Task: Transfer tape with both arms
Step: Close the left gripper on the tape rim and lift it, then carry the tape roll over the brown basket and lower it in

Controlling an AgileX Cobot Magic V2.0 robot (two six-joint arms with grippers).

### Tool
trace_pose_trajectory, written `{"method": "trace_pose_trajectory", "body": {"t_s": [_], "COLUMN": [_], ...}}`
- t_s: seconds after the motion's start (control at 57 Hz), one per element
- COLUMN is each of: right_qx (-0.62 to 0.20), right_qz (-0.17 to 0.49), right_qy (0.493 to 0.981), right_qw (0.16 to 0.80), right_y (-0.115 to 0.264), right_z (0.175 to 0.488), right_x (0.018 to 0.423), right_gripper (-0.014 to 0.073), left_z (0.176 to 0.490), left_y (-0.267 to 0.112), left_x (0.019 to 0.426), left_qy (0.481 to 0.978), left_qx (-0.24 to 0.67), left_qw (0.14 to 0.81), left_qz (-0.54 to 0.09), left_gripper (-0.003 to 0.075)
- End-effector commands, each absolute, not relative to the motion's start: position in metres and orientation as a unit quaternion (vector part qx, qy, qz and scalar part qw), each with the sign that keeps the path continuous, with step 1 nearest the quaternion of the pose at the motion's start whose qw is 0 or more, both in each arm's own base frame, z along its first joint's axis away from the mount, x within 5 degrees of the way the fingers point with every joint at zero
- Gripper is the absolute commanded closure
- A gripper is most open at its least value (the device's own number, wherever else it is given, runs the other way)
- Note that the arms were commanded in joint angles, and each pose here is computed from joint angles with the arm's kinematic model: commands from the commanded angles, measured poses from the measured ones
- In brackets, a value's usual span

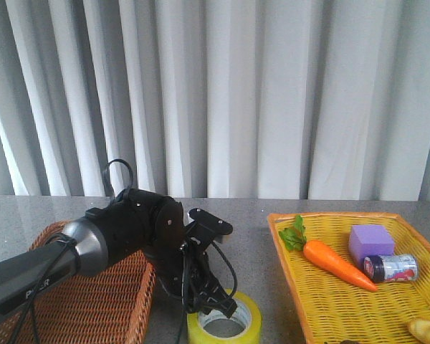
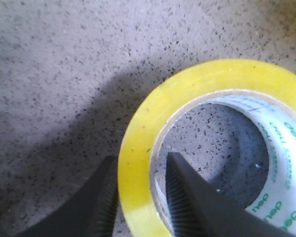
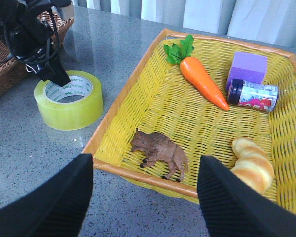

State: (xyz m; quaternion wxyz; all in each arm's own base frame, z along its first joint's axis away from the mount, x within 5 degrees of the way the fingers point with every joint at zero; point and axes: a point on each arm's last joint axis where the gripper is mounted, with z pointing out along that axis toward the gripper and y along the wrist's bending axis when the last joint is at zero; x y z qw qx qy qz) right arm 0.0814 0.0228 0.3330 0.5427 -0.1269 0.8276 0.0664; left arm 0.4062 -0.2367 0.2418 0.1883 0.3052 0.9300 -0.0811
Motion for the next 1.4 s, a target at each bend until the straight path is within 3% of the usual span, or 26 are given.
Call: {"method": "trace_pose_trajectory", "body": {"t_s": [0.0, 0.509, 0.895, 1.211, 1.386], "right_qx": [-0.122, -0.122, -0.122, -0.122, -0.122], "right_qz": [0.065, 0.065, 0.065, 0.065, 0.065], "right_qy": [0.804, 0.804, 0.804, 0.804, 0.804], "right_qw": [0.579, 0.579, 0.579, 0.579, 0.579], "right_y": [0.022, 0.022, 0.022, 0.022, 0.022], "right_z": [0.346, 0.346, 0.346, 0.346, 0.346], "right_x": [0.084, 0.084, 0.084, 0.084, 0.084], "right_gripper": [0.015, 0.015, 0.015, 0.015, 0.015], "left_z": [0.285, 0.281, 0.287, 0.349, 0.388], "left_y": [-0.235, -0.234, -0.232, -0.218, -0.198], "left_x": [0.401, 0.399, 0.397, 0.376, 0.362], "left_qy": [0.917, 0.922, 0.921, 0.899, 0.881], "left_qx": [0.296, 0.299, 0.299, 0.297, 0.301], "left_qw": [0.248, 0.227, 0.23, 0.307, 0.361], "left_qz": [-0.098, -0.095, -0.096, -0.1, -0.053], "left_gripper": [0.0534, 0.0561, 0.0626, 0.0626, 0.0626]}}
